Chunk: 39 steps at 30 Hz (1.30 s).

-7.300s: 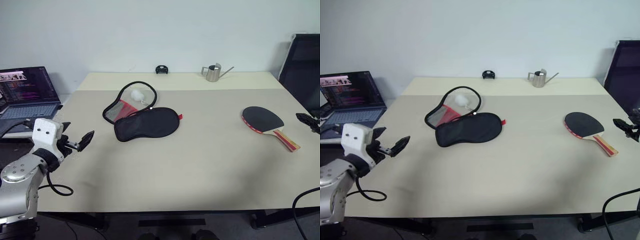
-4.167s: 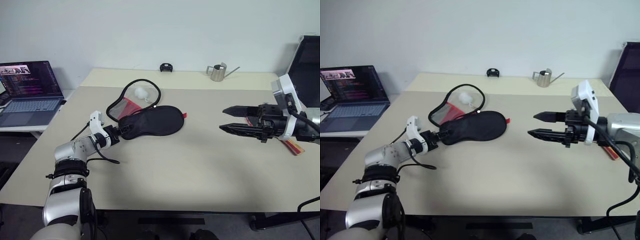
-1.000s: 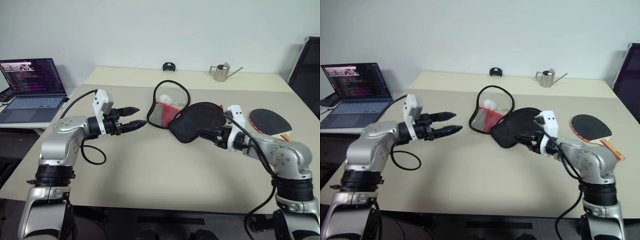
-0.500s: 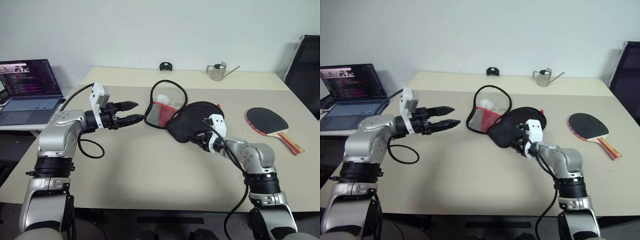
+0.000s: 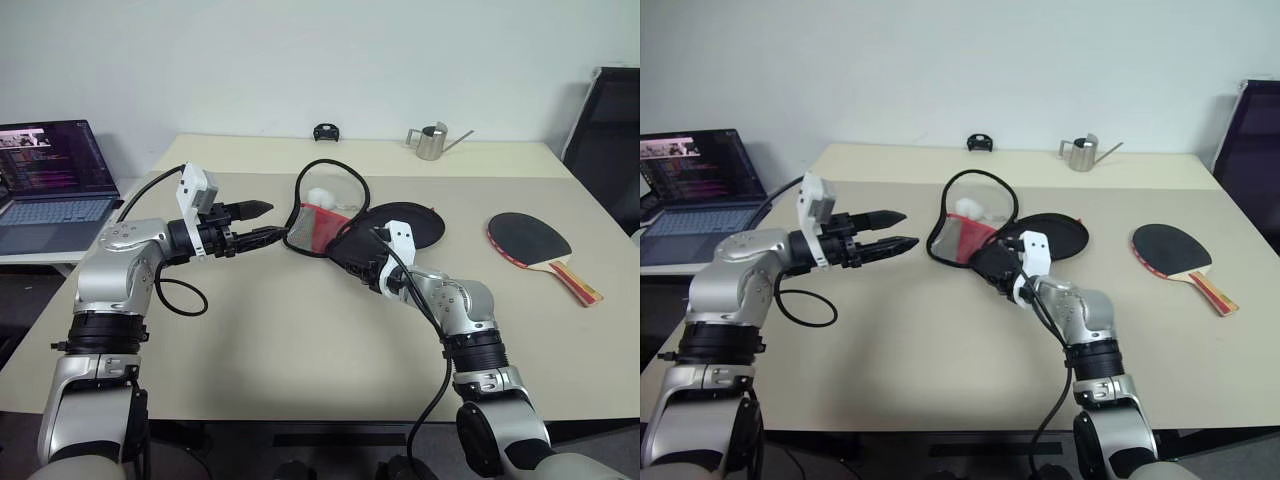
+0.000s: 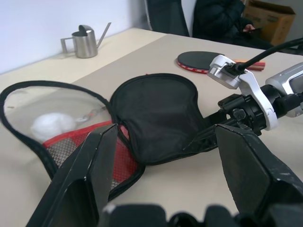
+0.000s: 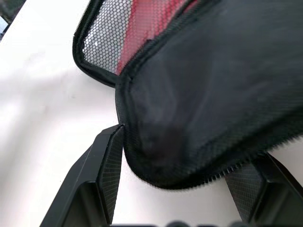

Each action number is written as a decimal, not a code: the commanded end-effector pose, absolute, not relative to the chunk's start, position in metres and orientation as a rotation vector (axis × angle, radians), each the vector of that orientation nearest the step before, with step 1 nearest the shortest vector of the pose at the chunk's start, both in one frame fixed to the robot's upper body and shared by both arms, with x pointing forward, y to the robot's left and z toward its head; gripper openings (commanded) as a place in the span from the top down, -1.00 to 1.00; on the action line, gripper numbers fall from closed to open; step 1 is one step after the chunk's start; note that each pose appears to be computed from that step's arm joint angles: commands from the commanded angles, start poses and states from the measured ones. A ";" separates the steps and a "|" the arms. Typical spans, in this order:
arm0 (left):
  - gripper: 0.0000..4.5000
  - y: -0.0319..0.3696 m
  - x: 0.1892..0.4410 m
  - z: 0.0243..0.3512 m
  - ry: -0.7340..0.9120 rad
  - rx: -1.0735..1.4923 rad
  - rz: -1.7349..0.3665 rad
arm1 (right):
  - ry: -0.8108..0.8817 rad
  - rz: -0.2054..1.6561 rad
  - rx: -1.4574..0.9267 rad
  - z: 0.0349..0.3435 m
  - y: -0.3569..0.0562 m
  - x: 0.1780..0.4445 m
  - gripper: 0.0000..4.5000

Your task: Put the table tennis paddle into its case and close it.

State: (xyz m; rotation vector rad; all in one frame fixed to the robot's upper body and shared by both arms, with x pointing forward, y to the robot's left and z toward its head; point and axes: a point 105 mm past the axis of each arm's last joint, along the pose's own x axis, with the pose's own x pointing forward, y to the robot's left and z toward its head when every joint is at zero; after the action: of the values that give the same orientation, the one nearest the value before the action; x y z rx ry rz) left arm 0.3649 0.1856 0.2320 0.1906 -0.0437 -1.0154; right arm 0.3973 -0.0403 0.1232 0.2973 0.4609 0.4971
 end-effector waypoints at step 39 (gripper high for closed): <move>-0.58 0.153 0.345 0.237 -0.087 0.245 -1.128 | 0.730 0.487 0.188 0.133 -0.184 0.343 0.99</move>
State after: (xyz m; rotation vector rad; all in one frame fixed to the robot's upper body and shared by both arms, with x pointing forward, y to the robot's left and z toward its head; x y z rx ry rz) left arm 0.3491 0.1591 0.2274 0.2219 -0.0502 -1.1053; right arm 0.3397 -0.1841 0.1243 0.2108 0.7636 0.4608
